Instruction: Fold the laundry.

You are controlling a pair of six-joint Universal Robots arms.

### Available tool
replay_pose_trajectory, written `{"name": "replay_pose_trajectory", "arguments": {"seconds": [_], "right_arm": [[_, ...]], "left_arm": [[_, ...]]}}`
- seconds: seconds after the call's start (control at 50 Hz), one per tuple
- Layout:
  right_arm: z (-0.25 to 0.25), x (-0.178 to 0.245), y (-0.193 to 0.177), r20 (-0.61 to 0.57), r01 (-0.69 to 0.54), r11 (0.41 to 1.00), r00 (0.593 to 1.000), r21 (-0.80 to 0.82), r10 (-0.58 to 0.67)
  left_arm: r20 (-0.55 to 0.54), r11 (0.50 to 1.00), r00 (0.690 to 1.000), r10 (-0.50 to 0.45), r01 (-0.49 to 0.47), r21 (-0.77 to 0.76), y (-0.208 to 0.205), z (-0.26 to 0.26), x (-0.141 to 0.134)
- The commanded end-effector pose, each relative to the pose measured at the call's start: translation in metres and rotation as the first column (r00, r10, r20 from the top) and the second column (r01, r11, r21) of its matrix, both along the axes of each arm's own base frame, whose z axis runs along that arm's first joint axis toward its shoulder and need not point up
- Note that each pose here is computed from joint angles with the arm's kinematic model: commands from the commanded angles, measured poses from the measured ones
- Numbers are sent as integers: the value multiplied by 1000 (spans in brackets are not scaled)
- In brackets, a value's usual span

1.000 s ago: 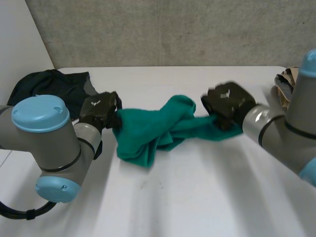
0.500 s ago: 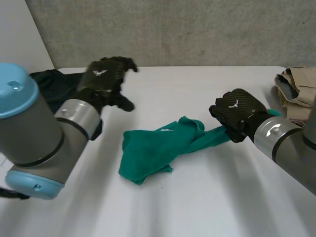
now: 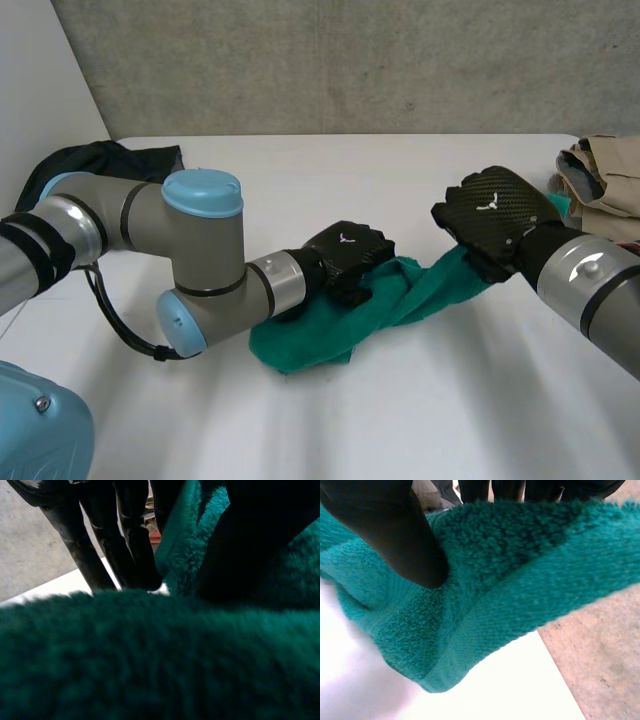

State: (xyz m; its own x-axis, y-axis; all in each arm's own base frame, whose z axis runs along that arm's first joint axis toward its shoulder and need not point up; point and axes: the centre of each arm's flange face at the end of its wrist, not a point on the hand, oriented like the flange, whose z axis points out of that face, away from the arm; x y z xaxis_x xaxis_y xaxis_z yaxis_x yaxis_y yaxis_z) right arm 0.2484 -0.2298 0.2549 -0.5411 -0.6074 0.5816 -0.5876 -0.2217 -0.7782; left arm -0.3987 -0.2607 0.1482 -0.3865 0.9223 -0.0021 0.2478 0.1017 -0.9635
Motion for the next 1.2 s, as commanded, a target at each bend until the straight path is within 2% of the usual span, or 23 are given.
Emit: {"name": "replay_pose_trajectory", "arguments": {"seconds": [0.02,0.04,0.06,0.1,0.14,0.2,0.24,0.26,0.28,0.36,0.42,0.5,0.52,0.58,0.6,0.66,0.68,0.72,0.84,0.92,1.04,1.12,1.2], "right_arm": [[-8,4,-35,3,33,999,999,-35,-33],[-7,7,-45,12,41,997,999,-60,-41],[-5,8,-50,18,49,996,999,-81,-48],[1,11,-62,33,72,990,997,-121,-69],[15,13,-82,72,126,971,991,-203,-113],[44,16,-108,162,201,909,975,-366,-151],[61,19,-116,220,233,862,965,-450,-145],[79,23,-120,276,253,806,954,-536,-117],[87,27,-120,303,263,776,948,-573,-97],[118,34,-119,413,320,644,911,-695,-7],[120,36,-117,430,326,622,903,-712,19],[104,37,-115,414,305,662,910,-685,10],[99,36,-116,409,301,673,913,-676,2],[73,34,-114,372,275,732,928,-623,-31],[65,34,-112,358,264,750,933,-607,-38],[28,32,-104,286,207,831,956,-517,-60],[18,31,-101,267,193,851,962,-488,-65],[-13,30,-87,201,134,911,978,-391,-57],[-74,24,-49,87,28,985,996,-173,-13],[-98,19,-28,37,-16,997,999,-74,19],[-107,9,-24,13,1,1000,1000,-28,0],[-106,3,-28,20,26,999,999,-24,-25],[-105,-6,-37,26,64,998,998,-25,-63]], "left_arm": [[-52,989,991,123,-127,-78,-27,21,4],[-62,980,984,164,-170,-104,-33,27,5],[-99,950,963,253,-266,-163,-48,40,8],[-159,905,929,333,-362,-222,-62,57,11],[-282,822,869,406,-482,-302,-81,92,19],[-413,753,818,401,-551,-360,-91,131,26],[-535,684,764,359,-606,-406,-94,172,33],[-574,657,742,345,-628,-417,-94,186,37],[-634,606,703,322,-667,-432,-94,207,44],[-715,521,639,284,-729,-444,-85,238,57],[-709,500,645,286,-731,-464,-78,239,61],[-631,476,693,348,-711,-518,-67,218,67],[-579,477,721,382,-690,-544,-63,201,67],[-490,491,759,428,-651,-579,-56,171,68],[-428,511,779,458,-625,-590,-51,150,69],[-343,555,802,489,-590,-587,-42,119,71],[-293,592,817,497,-566,-573,-33,100,70],[-245,629,833,496,-539,-560,-22,83,68],[-46,756,879,474,-433,-492,20,23,67],[43,808,896,441,-376,-455,40,-1,65],[80,828,900,430,-357,-433,50,-4,67],[46,803,886,462,-395,-447,43,14,75],[-6,753,844,537,-482,-447,23,34,96]]}}
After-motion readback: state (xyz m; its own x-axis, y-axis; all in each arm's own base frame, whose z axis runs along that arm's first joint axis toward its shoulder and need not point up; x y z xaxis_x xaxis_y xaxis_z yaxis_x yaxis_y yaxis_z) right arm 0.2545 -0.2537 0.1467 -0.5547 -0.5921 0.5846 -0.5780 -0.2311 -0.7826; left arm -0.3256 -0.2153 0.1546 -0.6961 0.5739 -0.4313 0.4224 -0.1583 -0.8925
